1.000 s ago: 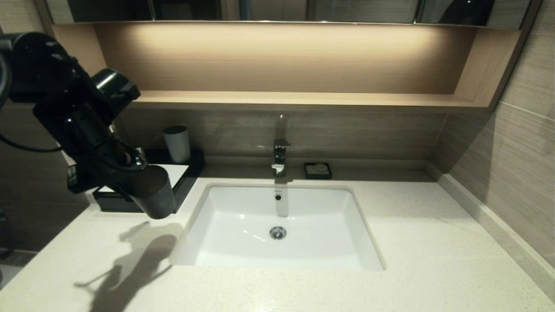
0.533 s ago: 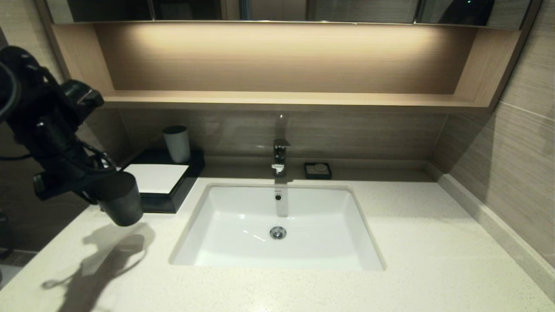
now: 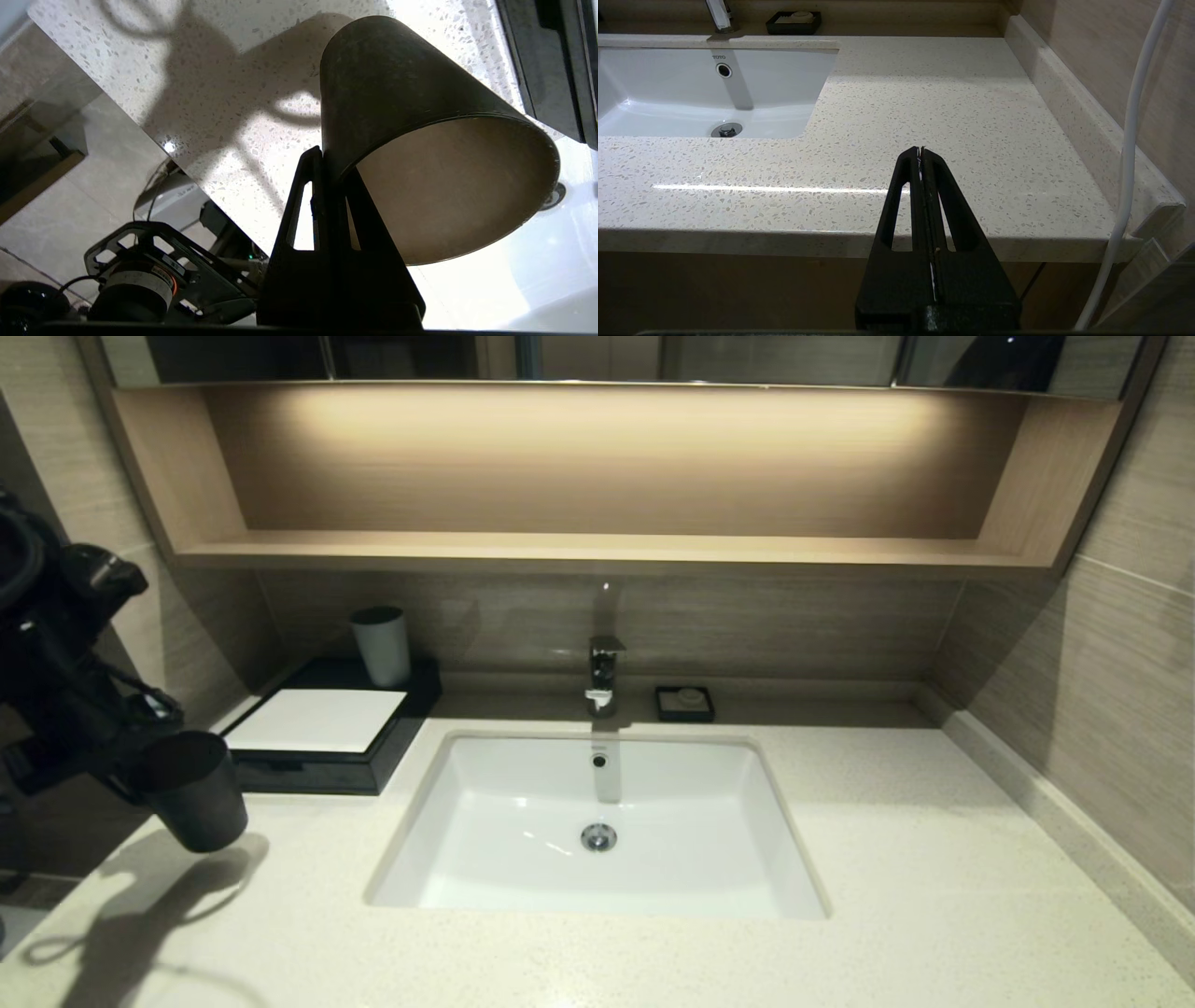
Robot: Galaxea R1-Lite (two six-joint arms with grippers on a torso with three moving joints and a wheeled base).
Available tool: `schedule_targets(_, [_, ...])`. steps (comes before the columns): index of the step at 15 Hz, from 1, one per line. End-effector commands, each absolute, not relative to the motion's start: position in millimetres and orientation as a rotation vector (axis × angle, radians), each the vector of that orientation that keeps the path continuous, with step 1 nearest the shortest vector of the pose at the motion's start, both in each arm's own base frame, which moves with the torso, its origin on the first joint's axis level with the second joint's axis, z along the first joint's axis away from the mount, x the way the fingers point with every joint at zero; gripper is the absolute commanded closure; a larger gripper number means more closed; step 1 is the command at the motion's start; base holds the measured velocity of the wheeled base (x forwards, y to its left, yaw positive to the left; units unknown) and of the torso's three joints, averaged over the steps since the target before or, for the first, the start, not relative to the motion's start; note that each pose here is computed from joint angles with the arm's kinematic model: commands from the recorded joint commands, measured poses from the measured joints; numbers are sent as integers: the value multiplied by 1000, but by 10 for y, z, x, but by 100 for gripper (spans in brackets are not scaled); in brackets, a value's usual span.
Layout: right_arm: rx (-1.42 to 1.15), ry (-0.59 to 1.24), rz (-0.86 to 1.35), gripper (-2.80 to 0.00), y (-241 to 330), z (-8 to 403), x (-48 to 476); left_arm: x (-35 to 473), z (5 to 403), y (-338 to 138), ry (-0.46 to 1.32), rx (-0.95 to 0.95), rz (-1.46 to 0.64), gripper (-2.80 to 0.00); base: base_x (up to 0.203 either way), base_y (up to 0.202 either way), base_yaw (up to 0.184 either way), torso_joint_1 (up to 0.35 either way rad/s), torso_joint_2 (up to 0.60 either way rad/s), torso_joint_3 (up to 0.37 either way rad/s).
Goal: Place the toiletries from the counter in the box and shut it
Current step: Place the cup on the table
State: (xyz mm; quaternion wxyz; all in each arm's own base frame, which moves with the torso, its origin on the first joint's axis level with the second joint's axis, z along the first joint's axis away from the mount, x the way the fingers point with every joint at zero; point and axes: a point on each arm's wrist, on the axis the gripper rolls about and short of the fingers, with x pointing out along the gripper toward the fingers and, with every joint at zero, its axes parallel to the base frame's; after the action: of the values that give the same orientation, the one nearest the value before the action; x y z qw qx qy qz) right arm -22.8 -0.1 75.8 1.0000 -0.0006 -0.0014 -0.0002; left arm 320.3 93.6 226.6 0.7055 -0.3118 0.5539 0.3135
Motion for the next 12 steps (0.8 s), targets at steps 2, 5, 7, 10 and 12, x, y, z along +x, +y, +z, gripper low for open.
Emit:
schedule_targets(2, [-2,-3,0,0,-1,758,-228,3222,2130,1073,1288,-736,731,0,0,0,0,0,0,0])
schedule_targets(5, [-2,-2,0,0,-1,754,-227,3205,2087,1137,1320,-774,730,0,0,0,0,0,0,0])
schedule_targets(7, [-2,-2,0,0,-1,754,-227,3199,2070,1184,1320,-786,739,0,0,0,0,0,0,0])
schedule_targets(10, [-2,-2,0,0,-1,754,-227,3212,2010,1252,1337,-828,730,0,0,0,0,0,0,0])
schedule_targets(12, [-2,-2,0,0,-1,754,-227,3212,1994,1293,1334,-838,736,0,0,0,0,0,0,0])
